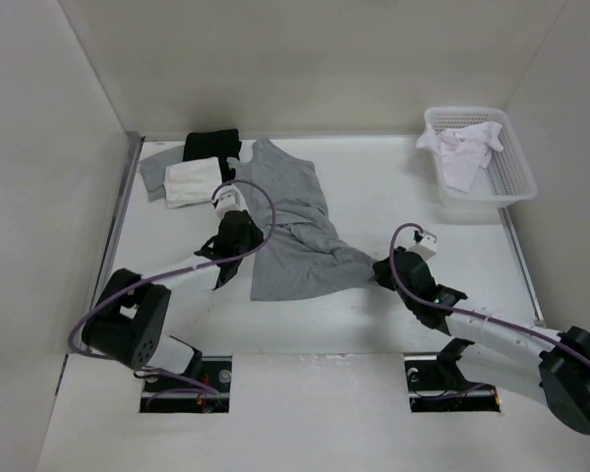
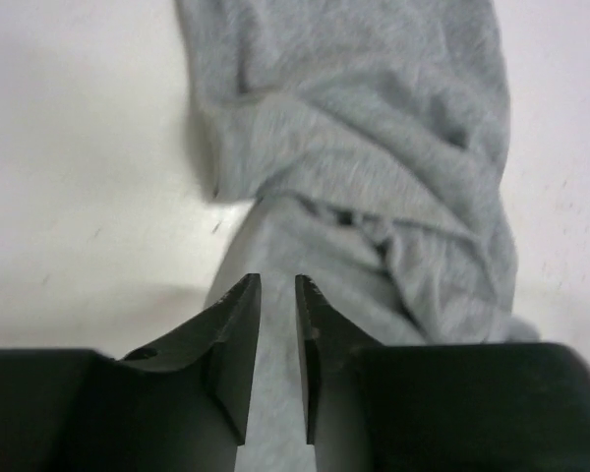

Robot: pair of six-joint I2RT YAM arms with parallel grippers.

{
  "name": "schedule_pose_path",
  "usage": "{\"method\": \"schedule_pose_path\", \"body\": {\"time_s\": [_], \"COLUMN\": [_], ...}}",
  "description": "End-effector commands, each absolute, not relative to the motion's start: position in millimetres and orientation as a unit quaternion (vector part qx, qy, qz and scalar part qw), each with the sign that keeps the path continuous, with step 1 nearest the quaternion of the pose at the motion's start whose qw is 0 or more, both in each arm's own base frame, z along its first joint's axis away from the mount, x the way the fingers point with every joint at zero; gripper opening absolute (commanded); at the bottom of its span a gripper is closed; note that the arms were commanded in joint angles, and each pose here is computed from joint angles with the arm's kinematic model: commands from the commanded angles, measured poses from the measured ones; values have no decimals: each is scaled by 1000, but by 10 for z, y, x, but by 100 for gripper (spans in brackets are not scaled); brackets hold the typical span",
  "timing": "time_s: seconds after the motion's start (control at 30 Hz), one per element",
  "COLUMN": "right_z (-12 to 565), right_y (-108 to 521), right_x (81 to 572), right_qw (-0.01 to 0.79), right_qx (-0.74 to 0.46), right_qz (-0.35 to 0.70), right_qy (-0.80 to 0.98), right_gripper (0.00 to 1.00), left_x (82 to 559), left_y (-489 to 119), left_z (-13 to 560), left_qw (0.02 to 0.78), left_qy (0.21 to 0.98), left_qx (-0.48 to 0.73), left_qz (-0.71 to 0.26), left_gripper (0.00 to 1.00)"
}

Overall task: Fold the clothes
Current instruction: Flatten the tank top out

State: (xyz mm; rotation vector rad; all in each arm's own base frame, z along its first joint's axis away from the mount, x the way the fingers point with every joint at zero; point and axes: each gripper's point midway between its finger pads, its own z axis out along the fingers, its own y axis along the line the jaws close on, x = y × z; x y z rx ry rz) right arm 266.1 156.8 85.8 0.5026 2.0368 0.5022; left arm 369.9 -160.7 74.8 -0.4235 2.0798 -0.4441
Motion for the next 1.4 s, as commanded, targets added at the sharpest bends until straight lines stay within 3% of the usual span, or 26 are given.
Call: {"method": "schedule_pose_path", "body": {"time_s": [0.0, 0.1, 0.23, 0.43, 0.57, 0.77, 1.0, 1.2, 1.37], "right_z": [754, 753, 875, 938, 908, 923, 988, 1007, 1048], "right_y": [1590, 1591, 1609, 1616, 1643, 1665, 1716, 1697, 1687], "right_x": [2600, 2617, 2654, 2687, 2672, 2694, 2716, 2692, 2681], "right_qw": [457, 462, 479, 490, 488, 492, 497, 498, 502], "right_qx": [212, 208, 194, 178, 179, 185, 183, 185, 185], "right_qz": [212, 210, 217, 217, 225, 235, 246, 249, 253], "right_qy": [837, 836, 828, 825, 824, 818, 812, 809, 806], "right_gripper": [1, 1, 4, 7, 7, 7, 7, 7, 10], "left_x": [3294, 2950, 2519, 2048, 2006, 1800, 1825, 1949, 1980], "left_y": [-1376, -1351, -1272, -1277, -1285, -1295, -1293, -1313, -1318], "left_z": [565, 435, 314, 108, 80, 78, 38, 9, 28], "left_qw": [441, 410, 373, 315, 309, 278, 276, 285, 287], "left_qy": [874, 888, 898, 919, 924, 940, 943, 942, 943], "left_qx": [-161, -161, -189, -204, -196, -178, -177, -170, -157], "left_qz": [-126, -130, -136, -123, -110, -79, -54, -46, -57], "left_gripper": [15, 3, 3, 37, 41, 33, 32, 21, 4]}}
